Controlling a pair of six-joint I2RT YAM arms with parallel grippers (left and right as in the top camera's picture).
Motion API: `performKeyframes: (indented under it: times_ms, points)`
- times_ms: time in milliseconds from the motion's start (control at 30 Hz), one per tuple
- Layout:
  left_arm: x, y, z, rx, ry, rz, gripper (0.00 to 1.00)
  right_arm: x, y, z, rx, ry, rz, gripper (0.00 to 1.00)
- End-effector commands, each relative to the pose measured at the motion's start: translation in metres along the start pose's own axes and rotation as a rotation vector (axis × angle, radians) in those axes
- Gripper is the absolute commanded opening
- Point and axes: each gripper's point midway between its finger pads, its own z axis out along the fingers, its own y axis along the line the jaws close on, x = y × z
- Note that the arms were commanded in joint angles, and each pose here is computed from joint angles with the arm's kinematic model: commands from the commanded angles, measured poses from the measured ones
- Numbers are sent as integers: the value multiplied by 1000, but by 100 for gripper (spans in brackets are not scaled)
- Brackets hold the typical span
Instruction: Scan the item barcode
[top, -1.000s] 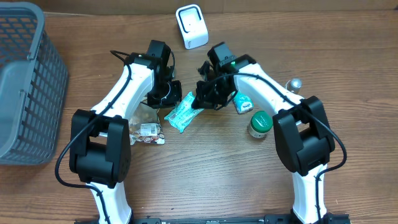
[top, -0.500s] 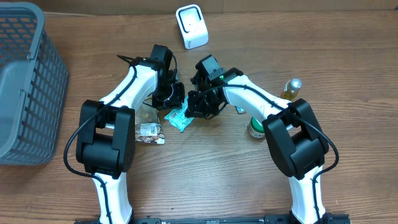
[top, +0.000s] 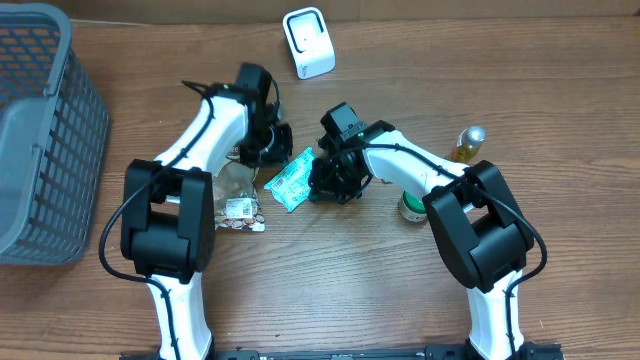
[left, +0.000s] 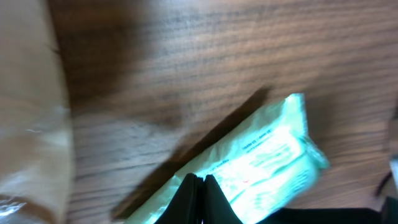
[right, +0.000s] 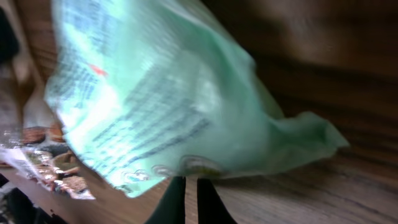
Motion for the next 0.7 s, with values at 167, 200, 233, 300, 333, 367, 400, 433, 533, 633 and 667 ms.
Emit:
performKeyframes:
  times_ms: [167,200,233,300,333,367,400,433,533,633,667]
  points:
    - [3,-6,-38,-29,50,-8,4,-52,40,-72,-5,-254,-171,37]
    - [11,-3,-36,-37,79,-8,4,-57,32,-74,18,-267,-158,40]
    - [16,-1,-35,-42,98,-5,4,-60,26,-76,35,-277,-147,43]
    - [27,3,-31,-54,141,7,4,-65,17,-79,46,-283,-165,47]
    - [31,6,-28,-59,157,8,4,-67,13,-80,50,-284,-172,49]
    - [37,11,-23,-72,175,1,4,-70,8,-80,54,-284,-179,51]
    - [41,14,-19,-79,184,-1,4,-72,3,-81,58,-282,-171,52]
    - [44,17,-16,-84,192,-4,4,-72,-1,-78,63,-273,-164,52]
    - [52,23,-5,-88,212,-10,4,-69,-11,-70,74,-238,-167,53]
    - [54,27,8,-87,201,-5,4,-61,-10,-58,37,-194,-212,53]
    - [52,27,12,-85,188,2,4,-61,-11,-56,36,-189,-211,53]
